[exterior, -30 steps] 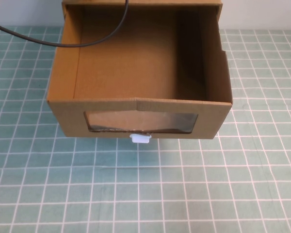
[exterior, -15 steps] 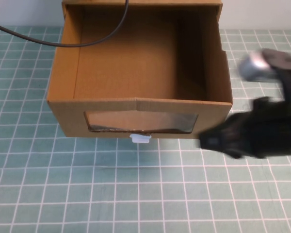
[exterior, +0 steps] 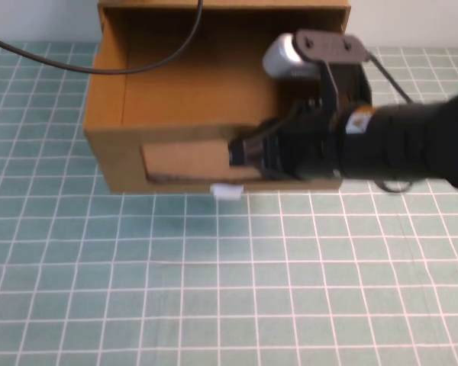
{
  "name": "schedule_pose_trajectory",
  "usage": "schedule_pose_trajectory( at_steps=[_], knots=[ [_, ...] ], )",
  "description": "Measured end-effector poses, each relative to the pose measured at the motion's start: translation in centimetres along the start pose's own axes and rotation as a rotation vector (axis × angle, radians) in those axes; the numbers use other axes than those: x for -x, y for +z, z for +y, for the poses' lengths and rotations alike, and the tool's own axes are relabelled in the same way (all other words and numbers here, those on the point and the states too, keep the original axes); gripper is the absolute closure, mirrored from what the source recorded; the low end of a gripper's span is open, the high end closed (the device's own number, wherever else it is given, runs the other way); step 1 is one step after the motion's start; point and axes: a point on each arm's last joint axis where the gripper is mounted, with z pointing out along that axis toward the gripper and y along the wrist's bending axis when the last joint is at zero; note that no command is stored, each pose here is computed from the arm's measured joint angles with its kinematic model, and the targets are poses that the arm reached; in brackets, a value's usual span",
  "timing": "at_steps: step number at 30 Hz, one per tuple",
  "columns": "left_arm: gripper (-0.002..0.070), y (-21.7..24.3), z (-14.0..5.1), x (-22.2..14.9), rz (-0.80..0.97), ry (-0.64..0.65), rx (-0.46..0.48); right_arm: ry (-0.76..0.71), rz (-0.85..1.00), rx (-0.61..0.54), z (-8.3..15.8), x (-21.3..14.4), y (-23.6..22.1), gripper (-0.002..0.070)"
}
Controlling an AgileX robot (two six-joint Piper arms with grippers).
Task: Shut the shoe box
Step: Close the shoe box with your right arm
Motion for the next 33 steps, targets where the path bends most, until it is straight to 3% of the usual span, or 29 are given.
schedule_pose_trajectory(
  at_steps=[9,19,25,33],
  knots=[
    [0.068,0.0,0.0,0.0,0.0,-0.001,0.0,0.006,-0.094,-0.055,-2.2,4.5,2.1,0.0687],
    [0.068,0.0,0.0,0.1,-0.004,-0.001,0.002,0.016,-0.062,-0.074,-4.7,8.1,5.2,0.0687],
    [0.068,0.0,0.0,0.0,-0.001,0.0,0.004,0.007,0.003,-0.021,-4.4,8.9,5.3,0.0687],
    [0.068,0.0,0.0,0.0,0.001,-0.003,0.003,-0.014,-0.053,-0.002,-4.2,9.6,5.3,0.0687]
  ],
)
